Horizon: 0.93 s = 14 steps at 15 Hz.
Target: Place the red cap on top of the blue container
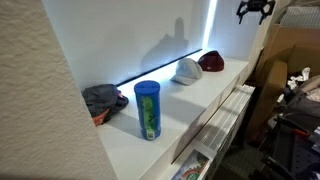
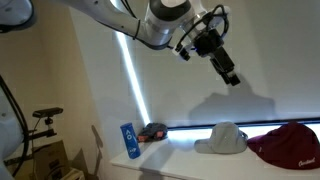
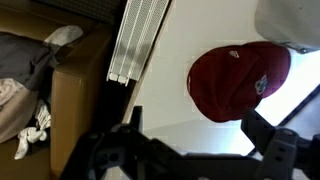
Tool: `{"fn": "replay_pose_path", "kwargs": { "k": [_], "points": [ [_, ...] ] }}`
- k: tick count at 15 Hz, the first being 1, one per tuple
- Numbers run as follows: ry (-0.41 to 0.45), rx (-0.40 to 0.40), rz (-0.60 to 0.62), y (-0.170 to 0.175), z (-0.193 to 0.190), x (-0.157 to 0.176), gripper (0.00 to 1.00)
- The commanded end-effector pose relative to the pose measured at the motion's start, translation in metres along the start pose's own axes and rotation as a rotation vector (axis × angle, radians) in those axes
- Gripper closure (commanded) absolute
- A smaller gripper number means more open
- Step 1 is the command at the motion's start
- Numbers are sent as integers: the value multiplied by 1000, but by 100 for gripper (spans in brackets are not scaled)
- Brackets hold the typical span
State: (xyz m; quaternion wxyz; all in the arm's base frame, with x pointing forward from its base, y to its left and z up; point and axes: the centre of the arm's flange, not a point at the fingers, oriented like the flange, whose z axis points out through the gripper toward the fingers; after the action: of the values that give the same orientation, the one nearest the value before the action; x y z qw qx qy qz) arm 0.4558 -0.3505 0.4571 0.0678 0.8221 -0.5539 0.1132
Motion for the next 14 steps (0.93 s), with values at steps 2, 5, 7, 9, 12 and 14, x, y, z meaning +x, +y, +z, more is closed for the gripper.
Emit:
{"fn": "replay_pose_path", "kwargs": {
  "k": [2,5,7,9,12,14],
  "points": [
    [-84,-12,241,-35,74,79,0],
    [-202,-85,274,-35,106,98,0],
    [-159,-66,270,-27,109,68,0],
    [-163,-15,346,-29,109,65,0],
    [-178,100,489,-48,110,67,0],
    [-160,180,574,-67,117,70,0]
  ]
}}
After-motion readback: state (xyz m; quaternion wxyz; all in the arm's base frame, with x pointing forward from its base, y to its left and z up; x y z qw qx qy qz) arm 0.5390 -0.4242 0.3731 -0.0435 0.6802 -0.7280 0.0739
